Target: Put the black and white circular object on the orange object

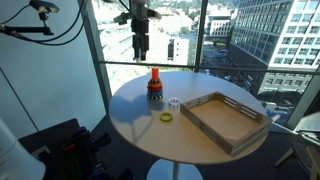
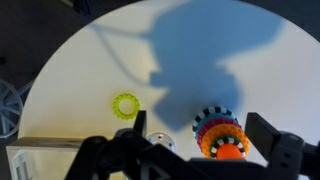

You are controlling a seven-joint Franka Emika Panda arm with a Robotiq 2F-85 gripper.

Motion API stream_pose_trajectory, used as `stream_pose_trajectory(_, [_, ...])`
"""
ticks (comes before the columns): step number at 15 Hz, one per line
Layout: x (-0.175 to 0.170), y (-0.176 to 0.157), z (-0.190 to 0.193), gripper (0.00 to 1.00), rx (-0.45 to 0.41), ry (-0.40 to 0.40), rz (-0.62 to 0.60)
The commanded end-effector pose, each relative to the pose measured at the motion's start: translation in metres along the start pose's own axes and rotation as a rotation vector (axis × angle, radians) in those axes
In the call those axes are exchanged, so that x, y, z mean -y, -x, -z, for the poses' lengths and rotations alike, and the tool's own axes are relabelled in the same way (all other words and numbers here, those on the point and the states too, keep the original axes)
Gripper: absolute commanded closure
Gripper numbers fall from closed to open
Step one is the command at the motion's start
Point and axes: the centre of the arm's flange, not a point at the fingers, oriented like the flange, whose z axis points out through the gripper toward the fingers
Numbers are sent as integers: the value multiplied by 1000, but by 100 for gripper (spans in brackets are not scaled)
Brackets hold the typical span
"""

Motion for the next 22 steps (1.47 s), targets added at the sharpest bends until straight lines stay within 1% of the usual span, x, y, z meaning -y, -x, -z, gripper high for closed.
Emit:
stream_pose_trajectory(1, [-18, 31, 18, 0, -15, 42, 99])
stream_pose_trajectory(6, [-31, 67, 40, 0, -47, 8, 206])
stream_pose_trajectory(9, [-40, 89, 53, 0, -85, -20, 222])
stream_pose_trajectory(13, [-50, 107, 62, 0, -102, -69, 211])
stream_pose_trajectory(15, [-50, 106, 59, 0, -111, -79, 176])
stream_pose_trajectory(16, [-42, 99, 62, 0, -100, -60, 191])
stream_pose_trajectory(22, [-40, 100, 59, 0, -95, -56, 193])
